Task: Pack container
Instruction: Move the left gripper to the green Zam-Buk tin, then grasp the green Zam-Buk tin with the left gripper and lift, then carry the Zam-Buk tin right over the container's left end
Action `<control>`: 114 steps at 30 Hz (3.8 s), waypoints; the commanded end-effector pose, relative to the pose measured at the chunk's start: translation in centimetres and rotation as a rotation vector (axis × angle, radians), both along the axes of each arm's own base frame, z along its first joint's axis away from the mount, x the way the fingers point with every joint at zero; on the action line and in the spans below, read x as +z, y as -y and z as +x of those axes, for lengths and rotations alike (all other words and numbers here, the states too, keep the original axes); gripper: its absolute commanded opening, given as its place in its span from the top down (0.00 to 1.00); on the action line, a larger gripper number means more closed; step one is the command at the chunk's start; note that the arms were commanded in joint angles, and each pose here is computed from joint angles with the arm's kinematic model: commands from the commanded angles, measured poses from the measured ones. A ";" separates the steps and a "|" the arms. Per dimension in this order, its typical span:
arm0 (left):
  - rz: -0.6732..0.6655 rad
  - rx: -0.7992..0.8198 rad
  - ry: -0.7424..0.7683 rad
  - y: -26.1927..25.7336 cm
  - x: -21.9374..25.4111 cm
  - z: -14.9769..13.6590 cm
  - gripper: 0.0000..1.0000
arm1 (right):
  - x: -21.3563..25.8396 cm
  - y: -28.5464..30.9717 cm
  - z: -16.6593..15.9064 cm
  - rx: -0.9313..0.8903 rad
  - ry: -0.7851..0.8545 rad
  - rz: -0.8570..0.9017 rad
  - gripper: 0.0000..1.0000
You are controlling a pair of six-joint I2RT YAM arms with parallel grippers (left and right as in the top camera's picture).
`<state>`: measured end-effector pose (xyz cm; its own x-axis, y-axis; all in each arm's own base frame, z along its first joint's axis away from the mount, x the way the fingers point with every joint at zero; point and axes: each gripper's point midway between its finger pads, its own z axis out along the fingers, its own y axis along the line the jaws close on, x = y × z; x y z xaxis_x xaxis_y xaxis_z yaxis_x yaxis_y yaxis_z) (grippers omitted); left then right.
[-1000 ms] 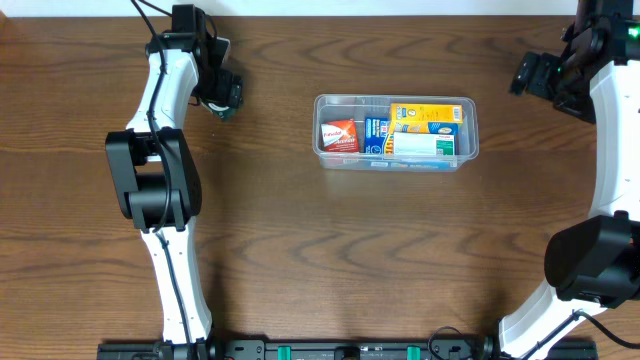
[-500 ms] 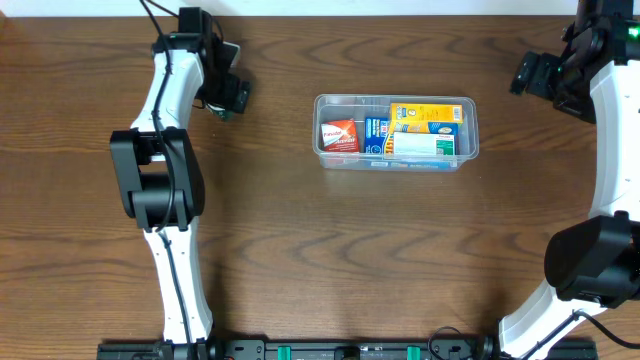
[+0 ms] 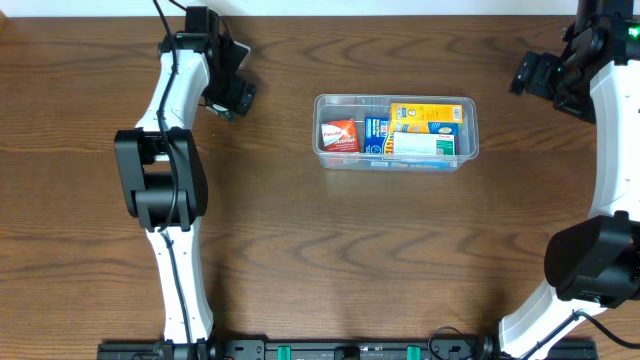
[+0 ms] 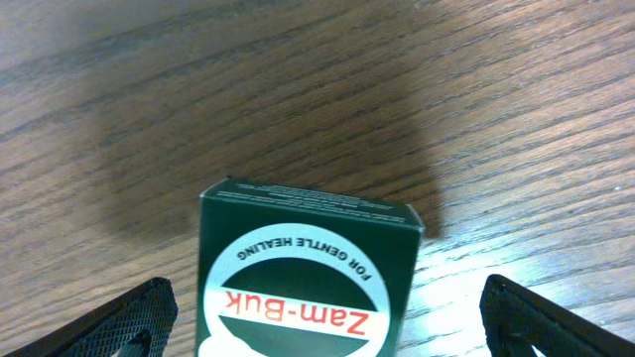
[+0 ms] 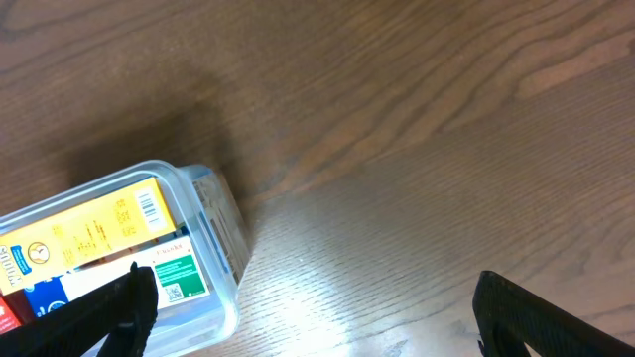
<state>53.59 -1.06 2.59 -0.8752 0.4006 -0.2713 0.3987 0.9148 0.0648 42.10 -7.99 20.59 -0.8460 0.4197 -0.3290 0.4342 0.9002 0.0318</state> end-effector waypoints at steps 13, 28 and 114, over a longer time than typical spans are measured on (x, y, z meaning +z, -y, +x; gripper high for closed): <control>-0.001 -0.017 -0.055 -0.3 -3.2 -0.6 0.00 | 1.2 0.2 -0.2 -0.020 0.031 -0.009 0.01; -0.005 0.000 -0.063 -0.3 -3.3 -0.7 0.34 | 1.2 0.2 -0.2 -0.021 0.031 -0.009 0.01; -0.141 0.431 0.072 23.7 7.8 -11.8 0.37 | 1.2 0.2 -0.2 -0.021 0.031 -0.009 0.01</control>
